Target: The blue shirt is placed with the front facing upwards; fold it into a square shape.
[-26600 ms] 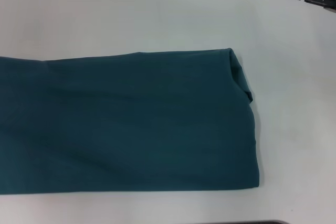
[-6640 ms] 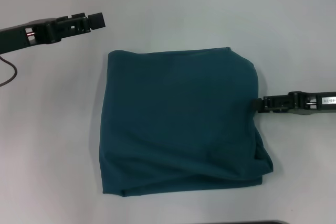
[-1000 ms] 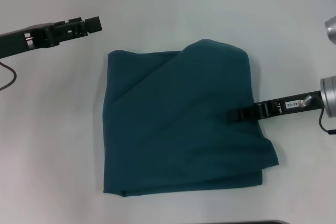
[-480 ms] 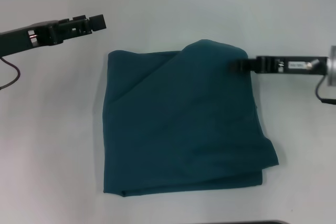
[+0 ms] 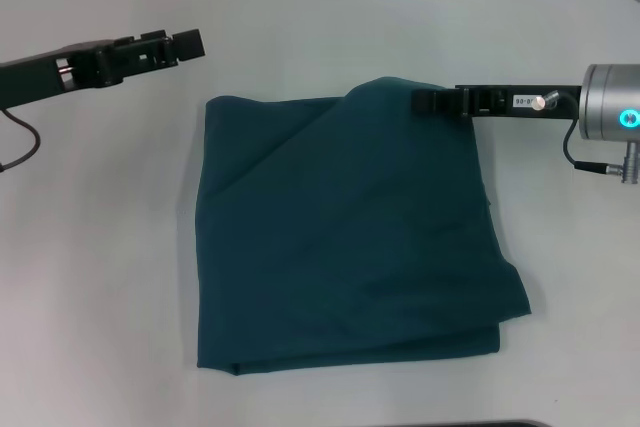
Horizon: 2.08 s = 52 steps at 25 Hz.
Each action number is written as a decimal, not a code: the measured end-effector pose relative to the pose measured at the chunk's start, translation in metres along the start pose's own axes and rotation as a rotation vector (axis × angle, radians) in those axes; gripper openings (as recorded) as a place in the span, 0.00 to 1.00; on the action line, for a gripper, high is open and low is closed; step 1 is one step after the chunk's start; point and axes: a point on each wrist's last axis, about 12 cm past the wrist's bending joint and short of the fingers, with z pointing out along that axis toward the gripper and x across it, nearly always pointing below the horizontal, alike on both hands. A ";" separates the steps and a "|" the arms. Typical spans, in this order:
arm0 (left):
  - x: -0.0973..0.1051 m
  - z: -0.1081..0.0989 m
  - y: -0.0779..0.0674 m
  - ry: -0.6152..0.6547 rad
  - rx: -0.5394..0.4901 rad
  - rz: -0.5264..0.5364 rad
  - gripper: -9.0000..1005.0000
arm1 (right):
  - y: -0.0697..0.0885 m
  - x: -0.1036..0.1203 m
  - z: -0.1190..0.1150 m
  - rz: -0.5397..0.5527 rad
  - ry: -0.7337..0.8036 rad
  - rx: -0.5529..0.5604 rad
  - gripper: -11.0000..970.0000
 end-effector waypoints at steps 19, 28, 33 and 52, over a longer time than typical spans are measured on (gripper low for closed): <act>-0.002 0.001 0.001 0.002 -0.006 0.007 0.95 | -0.002 0.023 0.007 0.049 0.203 0.056 0.07; -0.003 0.001 0.001 0.002 -0.008 0.008 0.95 | 0.004 0.019 0.000 0.012 0.165 -0.024 0.08; -0.003 0.001 0.001 0.002 -0.005 0.004 0.95 | 0.007 0.004 -0.011 0.001 0.080 -0.064 0.08; -0.004 0.003 0.000 0.003 -0.002 0.003 0.95 | -0.004 0.012 -0.004 0.013 0.102 0.039 0.10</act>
